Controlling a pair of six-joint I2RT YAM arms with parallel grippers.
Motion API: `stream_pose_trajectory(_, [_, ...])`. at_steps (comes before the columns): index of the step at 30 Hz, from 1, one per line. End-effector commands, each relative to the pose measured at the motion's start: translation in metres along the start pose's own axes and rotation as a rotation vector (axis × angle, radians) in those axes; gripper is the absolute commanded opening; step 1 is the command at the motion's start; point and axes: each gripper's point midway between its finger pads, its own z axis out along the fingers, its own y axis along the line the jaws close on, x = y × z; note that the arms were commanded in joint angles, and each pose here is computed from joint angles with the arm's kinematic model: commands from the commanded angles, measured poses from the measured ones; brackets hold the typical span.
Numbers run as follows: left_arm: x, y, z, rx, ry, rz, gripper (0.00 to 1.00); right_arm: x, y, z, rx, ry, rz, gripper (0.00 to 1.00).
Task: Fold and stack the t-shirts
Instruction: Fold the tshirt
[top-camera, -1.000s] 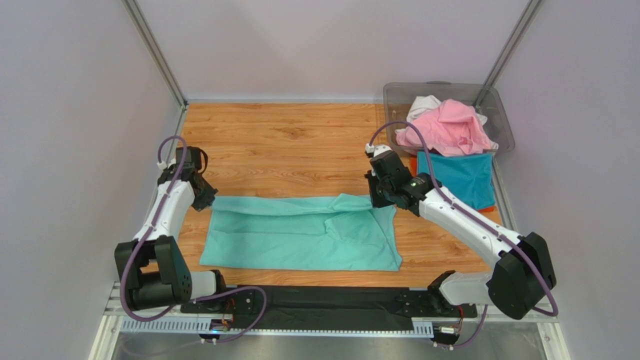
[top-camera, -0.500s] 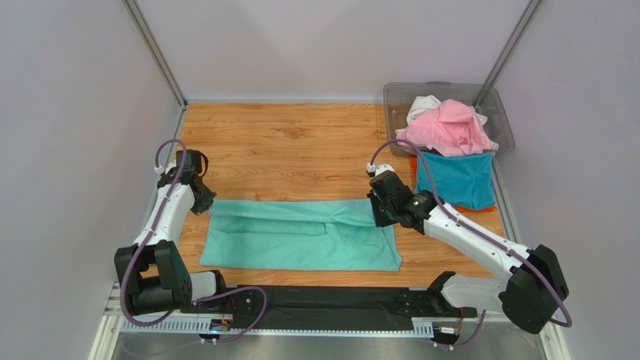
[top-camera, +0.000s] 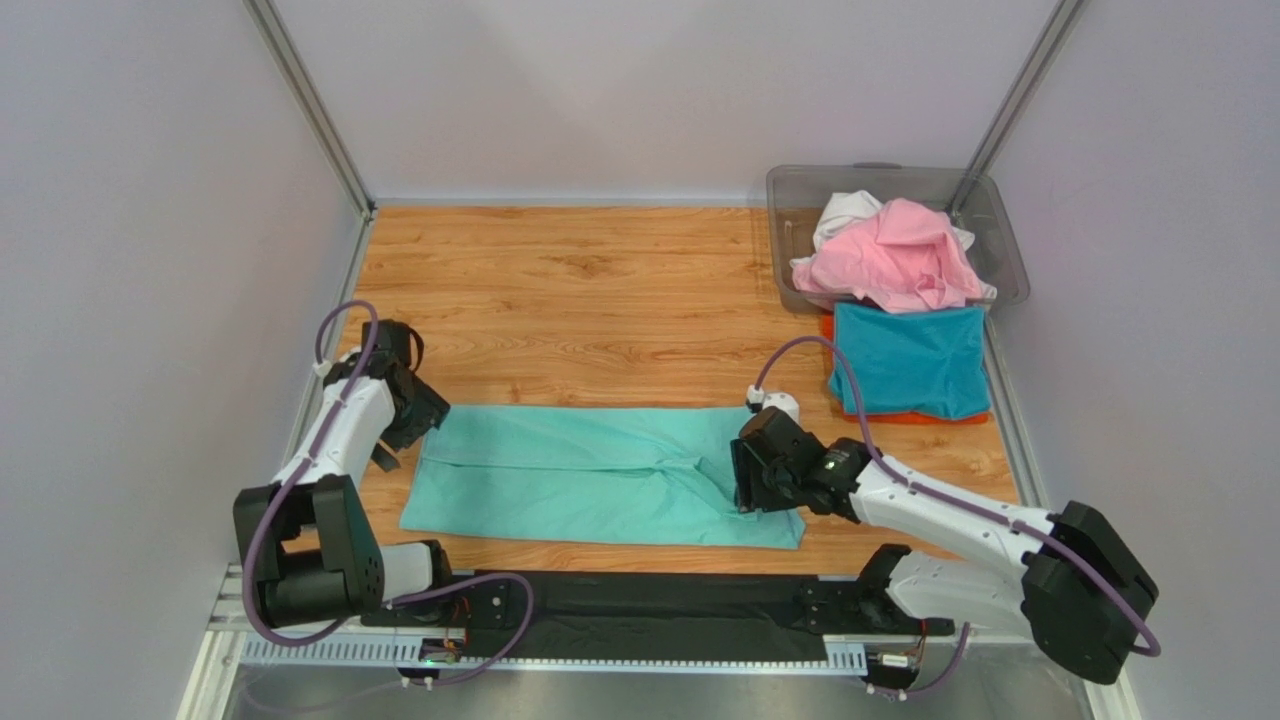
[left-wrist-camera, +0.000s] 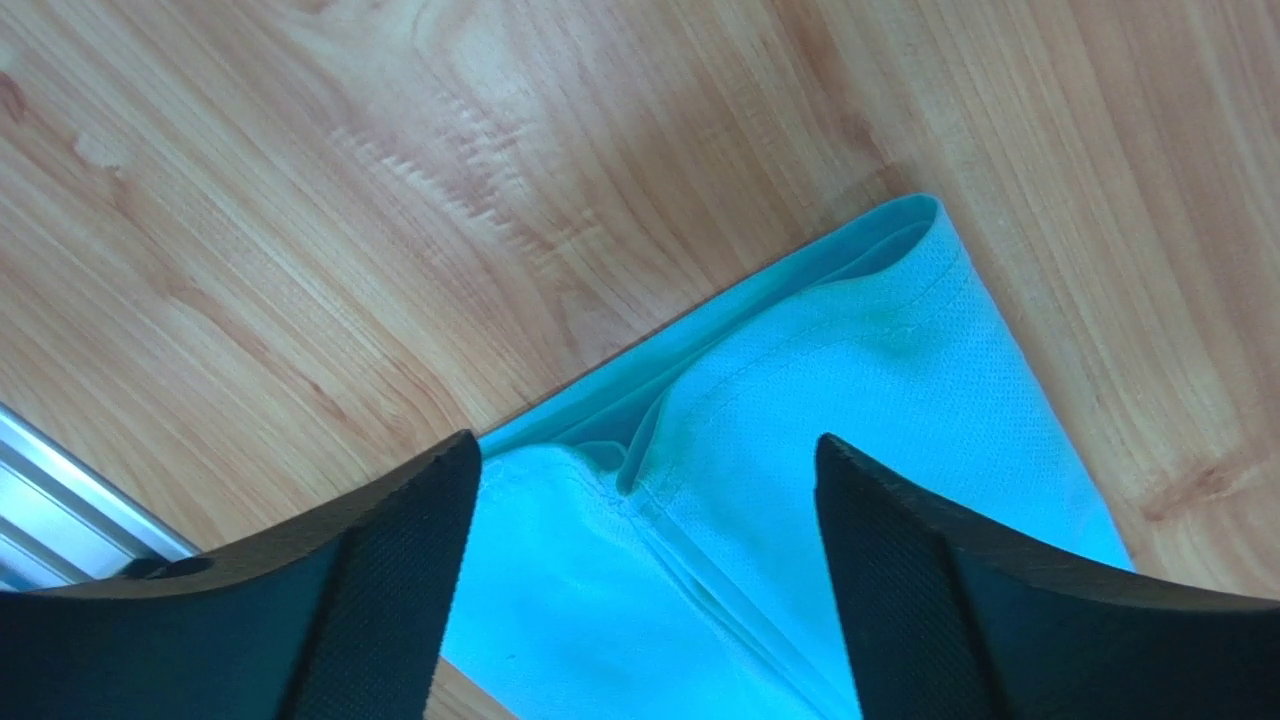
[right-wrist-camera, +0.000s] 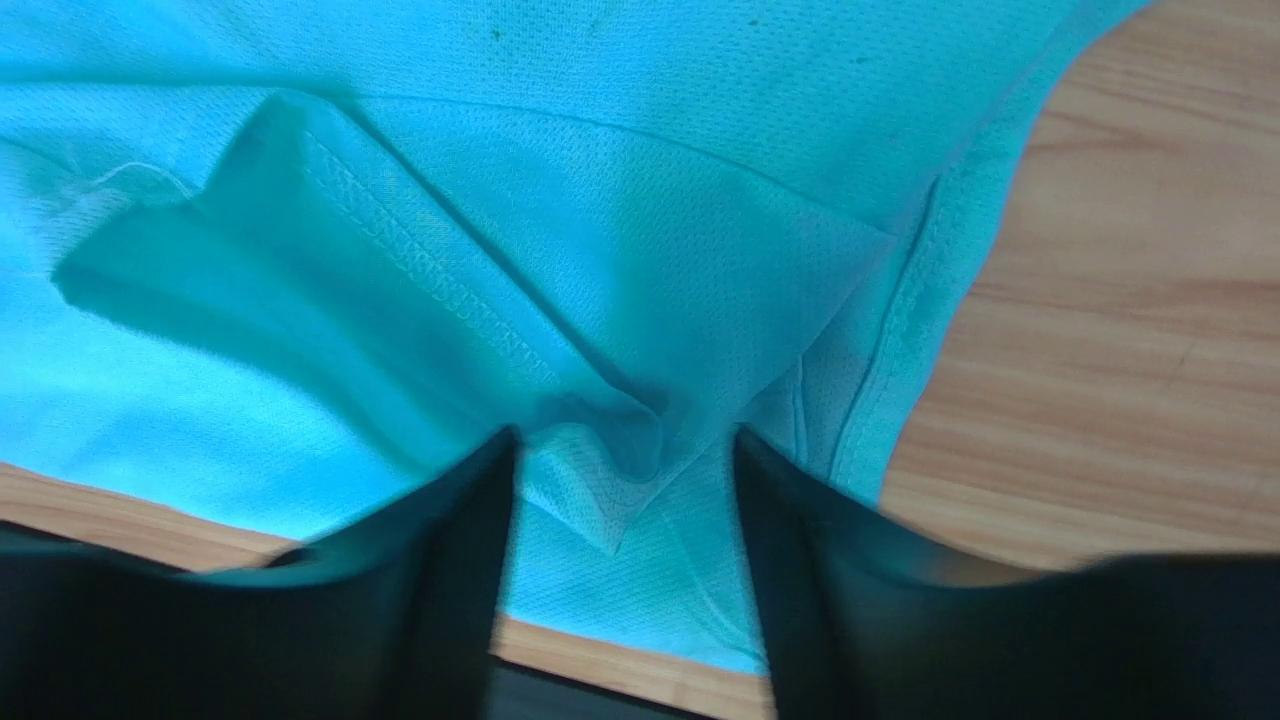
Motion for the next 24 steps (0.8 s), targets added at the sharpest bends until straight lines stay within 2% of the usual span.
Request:
stream_pose_trajectory(1, [-0.01, -0.006, -0.014, 0.036, -0.031, -0.045, 0.91, -0.027, 0.01, -0.022, -0.026, -0.1, 0.064, 0.66])
stream_pose_trajectory(2, [-0.011, -0.007, -0.017, 0.05, -0.034, -0.053, 0.97, -0.03, 0.013, -0.028, -0.043, -0.105, 0.053, 0.69])
stream_pose_trajectory(3, [-0.009, -0.011, -0.02, 0.073, -0.024, -0.065, 1.0, -0.042, 0.021, -0.038, -0.078, -0.137, 0.053, 0.7])
stream_pose_trajectory(6, [-0.007, -0.021, -0.031, 0.146, -0.01, -0.075, 1.0, -0.052, 0.038, -0.054, -0.163, -0.16, 0.02, 0.84])
stream_pose_trajectory(7, [-0.007, -0.023, -0.034, 0.169, -0.01, -0.076, 1.0, -0.063, 0.047, -0.061, -0.2, -0.188, 0.012, 1.0])
stream_pose_trajectory(11, [0.0, -0.035, -0.047, 0.255, 0.013, -0.044, 1.0, -0.087, 0.069, -0.069, -0.267, -0.232, -0.04, 1.0])
stream_pose_trajectory(17, [0.016, -0.049, -0.055, 0.348, 0.038, 0.054, 1.0, -0.125, 0.091, -0.047, -0.235, -0.254, -0.112, 1.0])
stream_pose_trajectory(20, [0.028, -0.052, -0.049, 0.371, 0.058, 0.083, 1.0, -0.124, 0.1, -0.013, -0.205, -0.182, -0.152, 1.0])
stream_pose_trajectory(24, [0.041, -0.059, -0.04, 0.44, 0.076, 0.116, 1.0, -0.123, 0.107, 0.009, -0.186, -0.122, -0.142, 1.0])
